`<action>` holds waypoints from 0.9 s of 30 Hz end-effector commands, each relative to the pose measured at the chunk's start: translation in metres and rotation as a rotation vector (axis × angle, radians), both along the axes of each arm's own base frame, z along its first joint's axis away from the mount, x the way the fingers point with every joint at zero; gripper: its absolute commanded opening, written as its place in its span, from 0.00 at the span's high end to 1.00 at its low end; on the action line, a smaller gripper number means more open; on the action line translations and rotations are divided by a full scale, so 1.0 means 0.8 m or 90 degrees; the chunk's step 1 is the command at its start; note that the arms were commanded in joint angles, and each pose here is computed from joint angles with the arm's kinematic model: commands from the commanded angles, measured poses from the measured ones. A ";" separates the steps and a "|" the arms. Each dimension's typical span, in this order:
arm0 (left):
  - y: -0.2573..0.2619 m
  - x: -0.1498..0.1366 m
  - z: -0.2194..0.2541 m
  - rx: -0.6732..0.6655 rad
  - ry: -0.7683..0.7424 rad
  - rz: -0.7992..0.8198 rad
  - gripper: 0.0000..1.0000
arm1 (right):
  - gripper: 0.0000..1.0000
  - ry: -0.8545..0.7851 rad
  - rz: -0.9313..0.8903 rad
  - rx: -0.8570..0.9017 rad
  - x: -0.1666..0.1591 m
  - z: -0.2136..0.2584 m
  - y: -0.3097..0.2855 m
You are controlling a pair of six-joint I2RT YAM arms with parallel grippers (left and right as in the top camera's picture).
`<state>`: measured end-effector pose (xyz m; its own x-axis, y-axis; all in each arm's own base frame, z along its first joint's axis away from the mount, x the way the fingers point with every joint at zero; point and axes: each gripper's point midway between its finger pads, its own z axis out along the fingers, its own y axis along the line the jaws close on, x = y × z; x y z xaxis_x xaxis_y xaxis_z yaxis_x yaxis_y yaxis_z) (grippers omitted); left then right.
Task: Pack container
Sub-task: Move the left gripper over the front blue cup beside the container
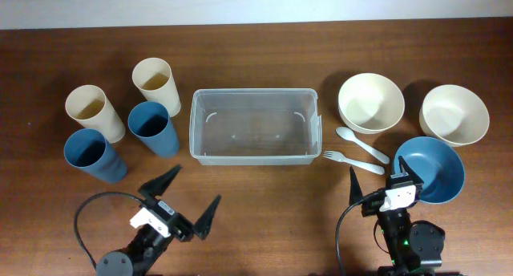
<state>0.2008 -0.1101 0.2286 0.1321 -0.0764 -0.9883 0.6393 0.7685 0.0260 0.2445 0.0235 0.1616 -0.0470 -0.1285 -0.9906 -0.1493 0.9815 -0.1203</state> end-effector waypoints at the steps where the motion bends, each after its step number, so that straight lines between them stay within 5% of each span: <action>1: -0.015 -0.028 0.046 0.000 -0.023 -0.063 0.00 | 0.01 0.000 -0.002 0.000 0.000 -0.003 0.000; 6: -0.009 -0.032 0.088 -0.007 0.005 -0.038 0.00 | 0.02 0.000 -0.002 0.000 0.000 -0.003 0.000; 14: 0.010 0.017 0.108 0.037 0.192 0.039 0.00 | 0.01 -0.001 -0.002 0.000 0.000 -0.003 0.000; 20: 0.044 0.075 0.105 0.107 0.400 0.144 0.00 | 0.01 -0.001 -0.002 0.000 0.000 -0.003 0.000; 27: 0.057 0.094 0.094 0.202 0.640 0.143 0.00 | 0.01 0.000 -0.002 0.000 0.000 -0.003 0.000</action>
<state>0.2636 -0.0736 0.2959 -0.7513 0.0773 -0.6554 0.3272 0.9061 -0.2683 0.2445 0.0236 0.1617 -0.0458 -0.1286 -0.9906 -0.1495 0.9814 -0.1204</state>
